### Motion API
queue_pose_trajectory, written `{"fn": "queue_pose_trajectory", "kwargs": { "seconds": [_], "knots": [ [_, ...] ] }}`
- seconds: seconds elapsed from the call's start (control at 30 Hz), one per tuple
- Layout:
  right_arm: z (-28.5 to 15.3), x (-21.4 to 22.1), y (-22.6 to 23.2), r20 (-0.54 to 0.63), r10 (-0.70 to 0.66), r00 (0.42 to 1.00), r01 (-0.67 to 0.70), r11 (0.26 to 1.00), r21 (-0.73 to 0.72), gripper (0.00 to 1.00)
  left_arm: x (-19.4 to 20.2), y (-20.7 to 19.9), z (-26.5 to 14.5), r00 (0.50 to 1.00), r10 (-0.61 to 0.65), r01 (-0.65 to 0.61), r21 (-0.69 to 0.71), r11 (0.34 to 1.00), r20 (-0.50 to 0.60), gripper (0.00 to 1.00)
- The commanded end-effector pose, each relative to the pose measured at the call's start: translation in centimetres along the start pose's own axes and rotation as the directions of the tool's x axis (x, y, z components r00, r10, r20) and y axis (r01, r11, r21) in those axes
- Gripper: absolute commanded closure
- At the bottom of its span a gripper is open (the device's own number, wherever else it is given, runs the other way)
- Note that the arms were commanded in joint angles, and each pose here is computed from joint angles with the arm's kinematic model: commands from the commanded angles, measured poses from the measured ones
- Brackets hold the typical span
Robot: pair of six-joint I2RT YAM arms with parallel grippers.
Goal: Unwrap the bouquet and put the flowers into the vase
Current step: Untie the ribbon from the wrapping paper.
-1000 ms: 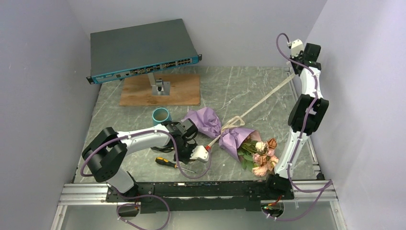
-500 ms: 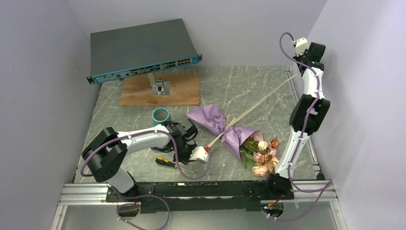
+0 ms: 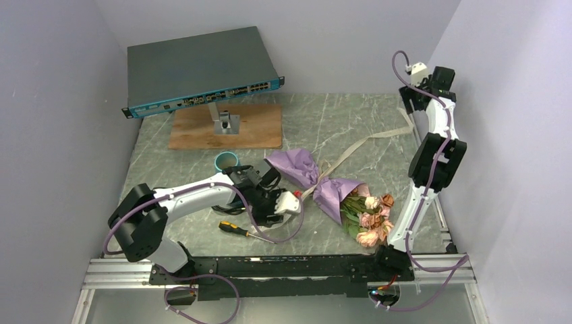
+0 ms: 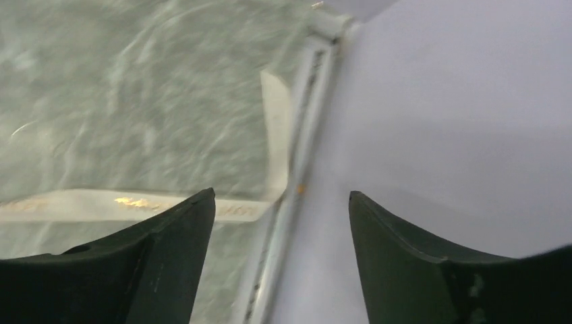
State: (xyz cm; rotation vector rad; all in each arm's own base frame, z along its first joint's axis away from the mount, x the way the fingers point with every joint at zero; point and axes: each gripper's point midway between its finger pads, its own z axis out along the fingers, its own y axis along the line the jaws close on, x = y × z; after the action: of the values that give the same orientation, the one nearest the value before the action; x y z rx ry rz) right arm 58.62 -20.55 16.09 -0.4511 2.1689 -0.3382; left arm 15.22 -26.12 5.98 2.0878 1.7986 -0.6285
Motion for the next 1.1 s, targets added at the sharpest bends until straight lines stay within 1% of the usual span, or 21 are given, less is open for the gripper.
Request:
{"fn": "queue_pose_trajectory", "kwargs": {
  "seconds": [0.0, 0.03, 0.13, 0.2, 0.3, 0.37, 0.47, 0.57, 0.67, 0.7, 0.73, 0.83, 0.9, 0.93, 1.0, 1.07],
  "knots": [
    [-5.4, -2.7, 6.4, 0.062, 0.018, 0.998, 0.0, 0.963, -0.269, 0.19, -6.9, 4.2, -1.9, 0.98, -0.039, 0.069, -0.147, 0.987, 0.197, 0.35],
    [-6.1, -2.7, 7.6, 0.055, 0.03, 0.998, -0.012, 0.95, -0.312, 0.16, -7.6, 4.7, -2.1, 0.975, -0.047, 0.083, -0.156, 0.984, 0.219, 0.35],
    [-7.8, -2.5, 12.0, 0.005, 0.11, 0.994, -0.096, 0.882, -0.462, 0.16, -9.6, 5.9, -2.0, 0.954, -0.071, 0.126, -0.173, 0.977, 0.293, 0.32],
    [-8.7, -2.1, 15.4, -0.068, 0.173, 0.983, -0.181, 0.808, -0.56, 0.16, -9.9, 6.4, -1.2, 0.947, -0.092, 0.148, -0.164, 0.975, 0.307, 0.31],
    [-10.2, -1.1, 20.6, -0.193, 0.199, 0.961, -0.277, 0.695, -0.663, 0.19, -10.1, 7.2, -0.1, 0.943, -0.114, 0.17, -0.16, 0.972, 0.313, 0.3],
    [-11.4, -0.6, 23.9, -0.224, 0.183, 0.957, -0.289, 0.638, -0.713, 0.18, -10.2, 7.5, 0.4, 0.943, -0.101, 0.159, -0.162, 0.974, 0.317, 0.29],
    [-12.6, -0.1, 27.9, -0.205, 0.107, 0.973, -0.227, 0.601, -0.766, 0.14, -10.3, 7.5, 0.7, 0.943, -0.085, 0.14, -0.152, 0.978, 0.322, 0.28],
    [-13.2, 0.0, 30.9, -0.2, 0.019, 0.98, -0.177, 0.555, -0.813, 0.13, -10.3, 7.1, 1.0, 0.945, -0.066, 0.114, -0.134, 0.984, 0.32, 0.26],
    [-13.3, 1.1, 33.3, -0.276, -0.042, 0.96, -0.216, 0.518, -0.828, 0.13, -10.0, 7.1, 1.1, 0.948, -0.046, 0.093, -0.138, 0.986, 0.314, 0.26],
    [-13.3, 1.4, 34.1, -0.307, -0.054, 0.95, -0.236, 0.519, -0.821, 0.12, -10.0, 7.2, 1.1, 0.949, -0.044, 0.093, -0.144, 0.985, 0.312, 0.26],
    [-13.2, 1.9, 34.7, -0.342, -0.056, 0.938, -0.262, 0.532, -0.805, 0.1, -9.9, 7.3, 1.2, 0.95, -0.043, 0.092, -0.146, 0.985, 0.309, 0.26],
    [-13.0, 3.0, 35.3, -0.446, -0.012, 0.895, -0.348, 0.606, -0.715, 0.01, -9.8, 7.7, 1.2, 0.951, -0.043, 0.099, -0.17, 0.981, 0.306, 0.25],
    [-13.0, 3.5, 35.5, -0.508, 0.033, 0.861, -0.408, 0.64, -0.651, 0.0, -9.7, 8.0, 1.2, 0.951, -0.051, 0.112, -0.185, 0.976, 0.306, 0.25],
    [-13.1, 3.6, 35.7, -0.534, 0.056, 0.844, -0.439, 0.644, -0.627, 0.0, -9.7, 8.1, 1.2, 0.95, -0.055, 0.118, -0.189, 0.975, 0.307, 0.25],
    [-12.5, 3.6, 35.5, -0.596, 0.137, 0.791, -0.517, 0.671, -0.532, 0.0, -9.5, 8.0, 1.2, 0.949, -0.063, 0.126, -0.189, 0.974, 0.308, 0.25],
    [-11.4, 4.1, 34.8, -0.651, 0.243, 0.719, -0.581, 0.724, -0.371, 0.0, -9.4, 7.8, 1.2, 0.949, -0.064, 0.125, -0.184, 0.975, 0.308, 0.24]
  ]
}}
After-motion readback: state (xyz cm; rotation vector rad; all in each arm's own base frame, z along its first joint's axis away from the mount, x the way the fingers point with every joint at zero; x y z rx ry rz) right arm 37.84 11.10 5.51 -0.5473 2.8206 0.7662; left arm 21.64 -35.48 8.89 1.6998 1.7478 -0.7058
